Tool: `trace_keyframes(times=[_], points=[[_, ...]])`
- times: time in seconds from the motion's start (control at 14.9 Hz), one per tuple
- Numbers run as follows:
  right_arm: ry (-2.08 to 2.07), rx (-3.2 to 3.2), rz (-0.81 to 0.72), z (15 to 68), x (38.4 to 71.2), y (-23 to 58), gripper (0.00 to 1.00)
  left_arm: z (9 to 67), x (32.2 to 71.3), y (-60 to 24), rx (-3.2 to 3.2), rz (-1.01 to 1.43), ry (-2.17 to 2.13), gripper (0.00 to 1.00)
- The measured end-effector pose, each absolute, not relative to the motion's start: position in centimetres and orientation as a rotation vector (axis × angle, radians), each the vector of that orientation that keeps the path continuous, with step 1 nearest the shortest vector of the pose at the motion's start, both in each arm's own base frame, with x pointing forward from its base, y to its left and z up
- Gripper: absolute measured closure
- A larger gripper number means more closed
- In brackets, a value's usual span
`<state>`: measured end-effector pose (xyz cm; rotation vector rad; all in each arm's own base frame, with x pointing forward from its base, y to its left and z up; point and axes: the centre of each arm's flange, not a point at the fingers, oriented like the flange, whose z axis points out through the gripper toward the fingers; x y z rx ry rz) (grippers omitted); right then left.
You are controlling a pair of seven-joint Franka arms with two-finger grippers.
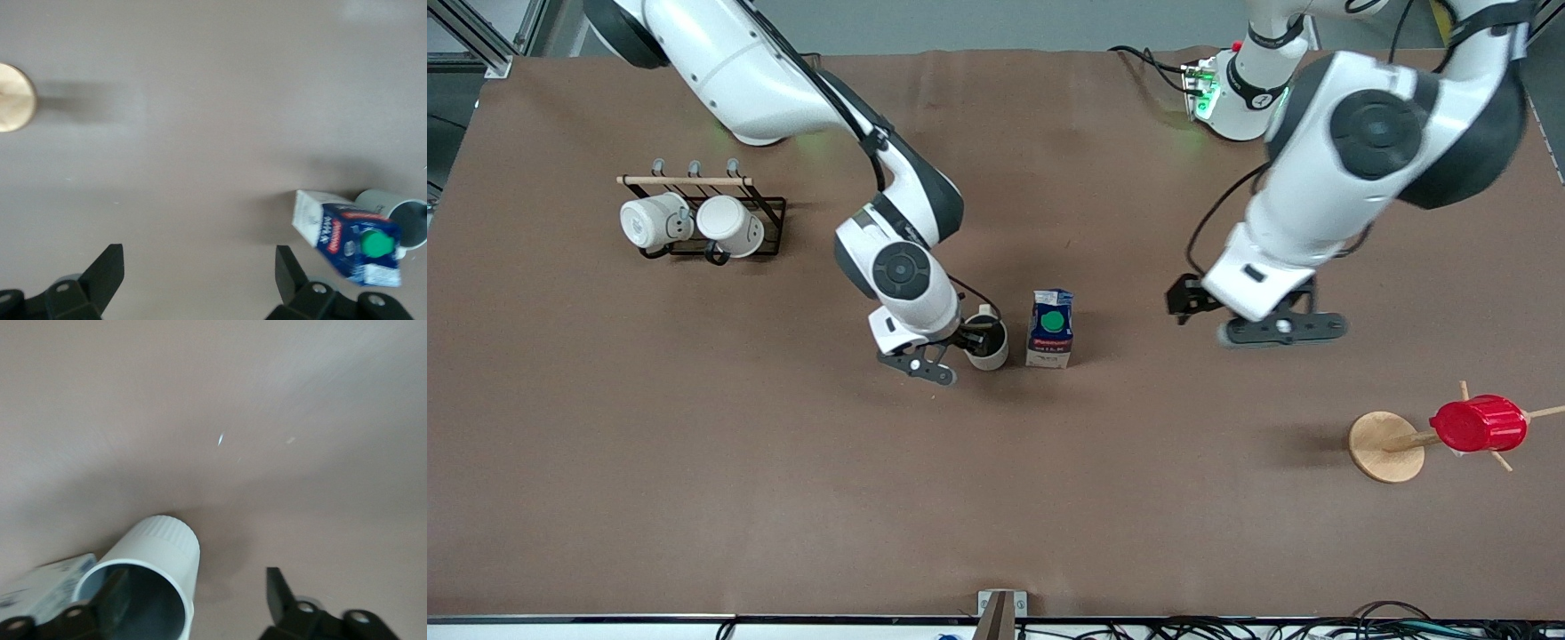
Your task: Place cup and milk on table
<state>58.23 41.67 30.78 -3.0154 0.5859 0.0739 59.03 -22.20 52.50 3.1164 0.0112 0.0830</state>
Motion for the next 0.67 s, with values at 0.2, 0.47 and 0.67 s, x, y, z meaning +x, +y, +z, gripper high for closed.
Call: trace_keyframes(times=[0.2, 0.47, 0.67], points=[[0.679, -3.064, -0.079, 41.1, 60.6, 34.6, 0.0, 53.7, 58.2, -18.0, 3.129, 0.095, -0.05, 0.0], [0.646, -3.125, -0.219, 51.5, 63.7, 18.8, 0.0, 55.4, 57.2, -15.9, 3.141, 0.107, -0.053, 0.0], [0.553, -3.18, -0.233, 56.2, 63.5, 8.7, 0.0, 57.0, 56.5, -15.5, 3.141, 0.139, -0.043, 0.0]])
